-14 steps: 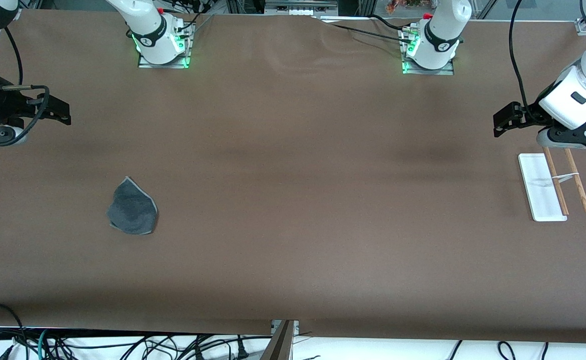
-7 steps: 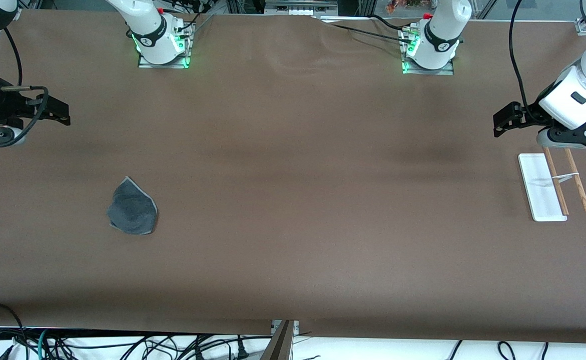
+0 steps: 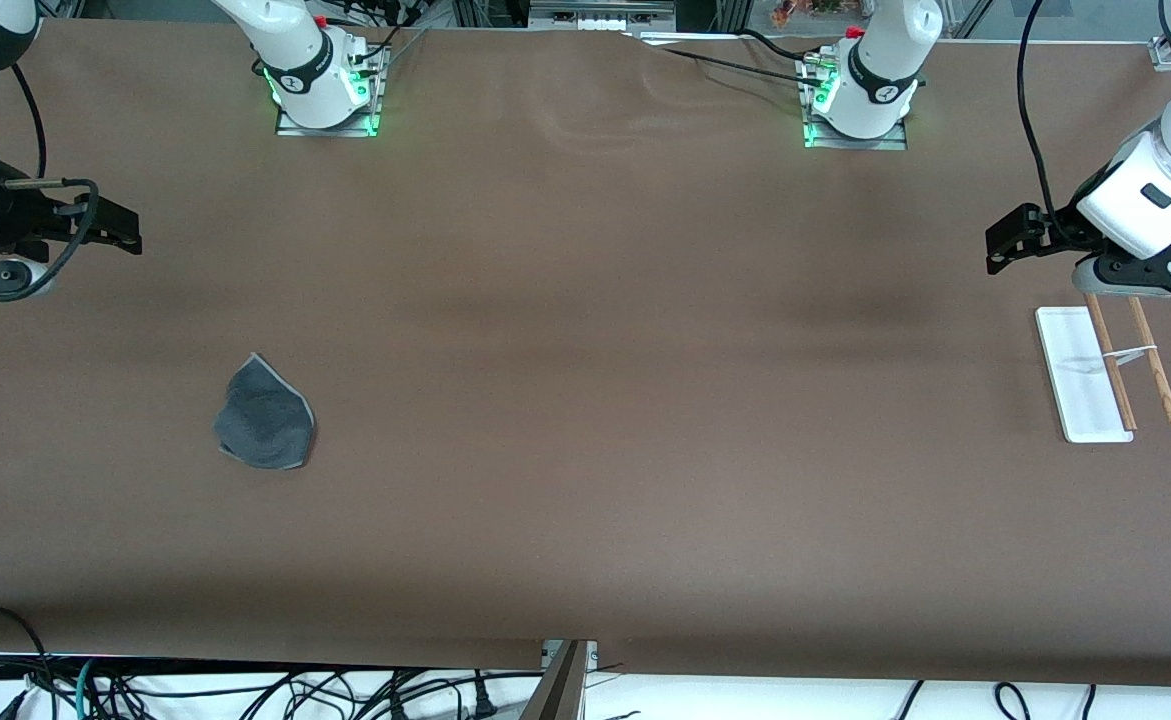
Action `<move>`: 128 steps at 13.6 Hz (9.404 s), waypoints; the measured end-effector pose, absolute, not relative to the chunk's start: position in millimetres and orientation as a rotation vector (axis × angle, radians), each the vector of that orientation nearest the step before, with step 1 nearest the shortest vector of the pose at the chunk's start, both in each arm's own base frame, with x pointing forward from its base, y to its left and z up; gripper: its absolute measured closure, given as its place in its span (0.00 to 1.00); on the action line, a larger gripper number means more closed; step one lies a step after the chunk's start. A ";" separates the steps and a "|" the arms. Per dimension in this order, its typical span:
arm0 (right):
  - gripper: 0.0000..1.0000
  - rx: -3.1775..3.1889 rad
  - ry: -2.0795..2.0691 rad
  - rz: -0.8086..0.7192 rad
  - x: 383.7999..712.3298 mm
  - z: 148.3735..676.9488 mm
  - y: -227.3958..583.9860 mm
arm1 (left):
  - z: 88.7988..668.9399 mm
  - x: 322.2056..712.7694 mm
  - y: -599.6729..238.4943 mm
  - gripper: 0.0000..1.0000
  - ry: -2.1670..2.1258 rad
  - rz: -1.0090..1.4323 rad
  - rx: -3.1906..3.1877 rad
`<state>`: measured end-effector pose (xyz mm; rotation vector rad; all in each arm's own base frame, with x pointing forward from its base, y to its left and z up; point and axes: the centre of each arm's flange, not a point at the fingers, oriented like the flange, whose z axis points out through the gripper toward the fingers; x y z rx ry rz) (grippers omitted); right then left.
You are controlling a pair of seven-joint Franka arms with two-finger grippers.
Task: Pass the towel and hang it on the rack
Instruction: 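Reach the right gripper down toward the grey towel, then lower the right gripper onto the towel edge and close it, then lift the towel with the right gripper toward the table middle, then hold the towel up while the left gripper reaches toward it, then close the left gripper on the hanging towel beside the right gripper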
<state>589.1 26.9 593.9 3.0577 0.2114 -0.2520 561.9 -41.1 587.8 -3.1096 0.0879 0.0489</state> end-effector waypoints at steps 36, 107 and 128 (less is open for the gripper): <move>0.03 3.115 0.421 -0.145 714.7 184.4 67.7 | 587.6 561.6 -41.2 0.00 0.088 0.055 -3.109; 0.98 3.537 0.349 0.351 566.2 508.6 512.4 | 309.0 536.6 -257.1 0.00 2.052 -0.631 -3.420; 0.98 3.544 0.340 0.361 569.4 503.4 513.0 | 283.6 532.4 -279.2 0.19 1.799 -0.861 -3.355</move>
